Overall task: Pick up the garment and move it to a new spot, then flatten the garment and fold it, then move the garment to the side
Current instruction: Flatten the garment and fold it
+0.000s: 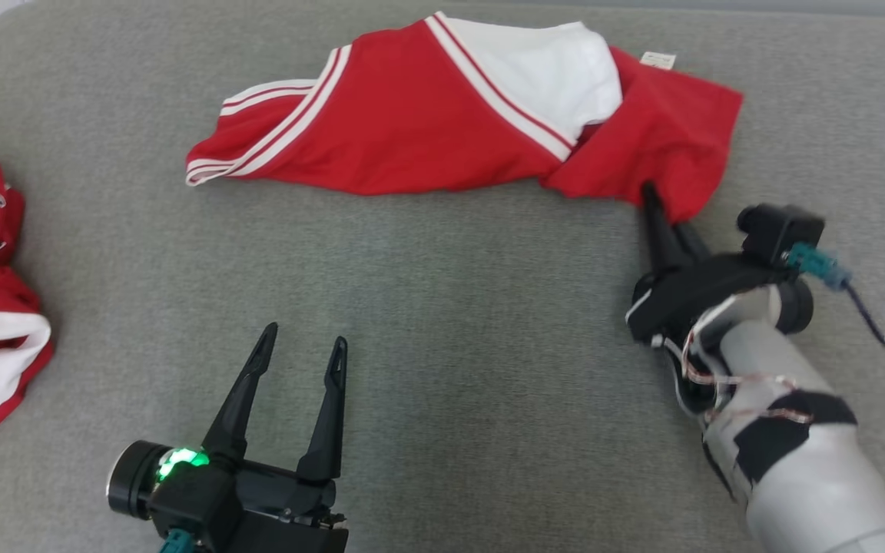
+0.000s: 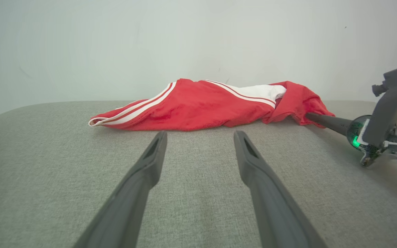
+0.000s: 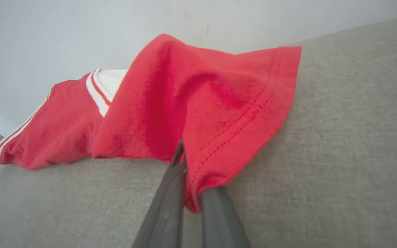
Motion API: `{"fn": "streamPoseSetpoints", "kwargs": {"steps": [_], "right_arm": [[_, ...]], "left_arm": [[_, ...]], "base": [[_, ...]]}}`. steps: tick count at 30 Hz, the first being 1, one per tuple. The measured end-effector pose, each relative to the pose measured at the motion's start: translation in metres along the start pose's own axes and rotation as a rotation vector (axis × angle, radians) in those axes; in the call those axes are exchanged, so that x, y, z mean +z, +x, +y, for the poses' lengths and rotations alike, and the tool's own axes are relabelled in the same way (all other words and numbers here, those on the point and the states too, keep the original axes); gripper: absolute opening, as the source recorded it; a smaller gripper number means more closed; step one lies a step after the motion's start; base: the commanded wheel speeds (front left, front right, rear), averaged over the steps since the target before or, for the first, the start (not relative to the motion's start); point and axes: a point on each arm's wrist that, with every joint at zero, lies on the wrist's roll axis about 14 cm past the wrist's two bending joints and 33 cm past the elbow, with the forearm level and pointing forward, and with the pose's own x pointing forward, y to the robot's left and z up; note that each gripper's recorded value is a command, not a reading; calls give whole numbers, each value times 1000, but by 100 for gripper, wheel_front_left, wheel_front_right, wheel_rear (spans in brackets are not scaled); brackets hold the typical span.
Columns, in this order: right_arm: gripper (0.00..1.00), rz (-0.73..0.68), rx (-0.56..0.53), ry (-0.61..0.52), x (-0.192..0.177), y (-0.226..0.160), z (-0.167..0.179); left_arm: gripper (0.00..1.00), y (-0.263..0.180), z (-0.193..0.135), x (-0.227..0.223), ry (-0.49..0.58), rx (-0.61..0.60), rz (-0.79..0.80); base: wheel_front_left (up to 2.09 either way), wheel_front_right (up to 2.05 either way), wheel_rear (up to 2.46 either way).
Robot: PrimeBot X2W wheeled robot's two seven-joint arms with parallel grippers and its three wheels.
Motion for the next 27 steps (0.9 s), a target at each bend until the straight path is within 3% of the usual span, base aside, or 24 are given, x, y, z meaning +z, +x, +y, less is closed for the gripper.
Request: {"fn": "streamPoseSetpoints", "kwargs": {"steps": [6,13,18,27], "right_arm": [[0,36,21,-52,-14,-45,-5],[0,49,-140,-136,-4,-117,-72],[0,-2,-269,-179,26,-160,-116],[0,10,-414,-191,34,-202,-154]], "left_arm": [[100,-1,-8,4,-7,-21,-11],[100,-6,-22,16,-15,-63,-40],[100,-8,-34,25,-22,-102,-61],[100,-10,-56,33,-40,-169,-84]], "base": [[0,0,0],[0,0,0],[0,0,0],[0,0,0]]}}
